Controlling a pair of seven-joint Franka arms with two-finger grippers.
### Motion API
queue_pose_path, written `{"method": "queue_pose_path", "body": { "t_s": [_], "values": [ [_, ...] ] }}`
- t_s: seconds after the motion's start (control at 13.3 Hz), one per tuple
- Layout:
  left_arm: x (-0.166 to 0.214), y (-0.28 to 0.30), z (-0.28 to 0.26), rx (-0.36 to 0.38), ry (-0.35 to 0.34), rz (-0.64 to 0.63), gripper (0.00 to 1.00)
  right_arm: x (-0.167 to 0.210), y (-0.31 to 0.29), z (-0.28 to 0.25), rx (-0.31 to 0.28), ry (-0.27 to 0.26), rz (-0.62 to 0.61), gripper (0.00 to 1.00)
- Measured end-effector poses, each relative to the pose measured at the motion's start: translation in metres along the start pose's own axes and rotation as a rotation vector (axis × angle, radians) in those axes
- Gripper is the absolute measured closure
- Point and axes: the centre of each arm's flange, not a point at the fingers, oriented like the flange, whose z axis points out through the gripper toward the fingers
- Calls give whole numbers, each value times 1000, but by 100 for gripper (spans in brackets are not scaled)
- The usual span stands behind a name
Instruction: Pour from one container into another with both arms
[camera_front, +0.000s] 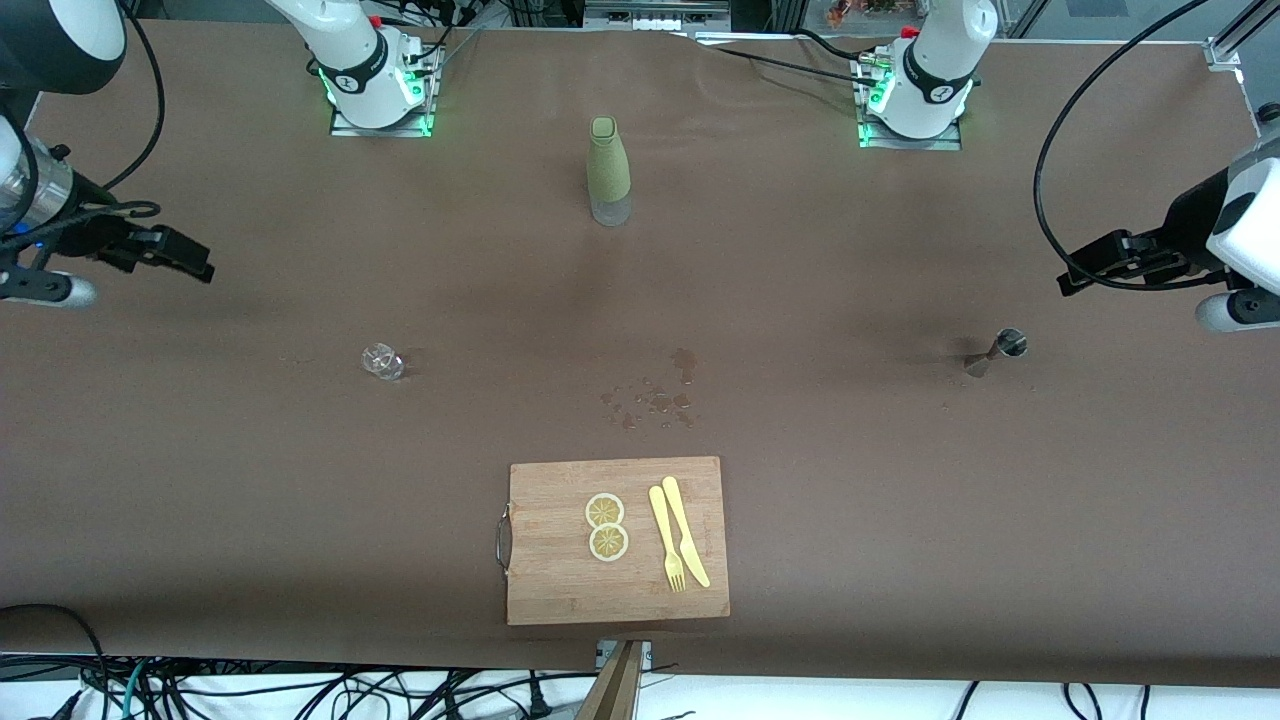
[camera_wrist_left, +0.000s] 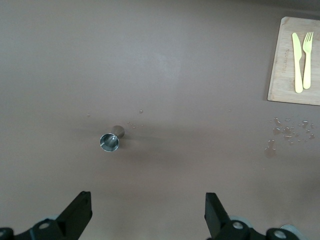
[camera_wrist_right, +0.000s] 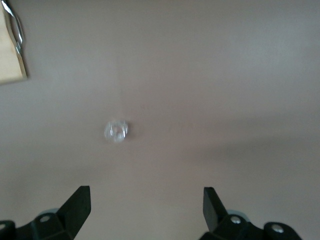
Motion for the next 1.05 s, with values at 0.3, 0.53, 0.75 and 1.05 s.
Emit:
{"method": "queue_pose_path", "body": {
  "t_s": [0.3,0.53,0.75,1.05],
  "values": [
    [0,0,2,1,-3,0,0,-3,5,-11,4,23,-19,0],
    [1,0,2,1,-5,0,0,-3,12,-14,3,14,-63,0],
    [1,0,2,1,-5,0,0,-4,12,-14,2,4,-71,0],
    [1,0,2,1,-4,-2,0,-5,12,-15,1,-9,-75,0]
  ]
}}
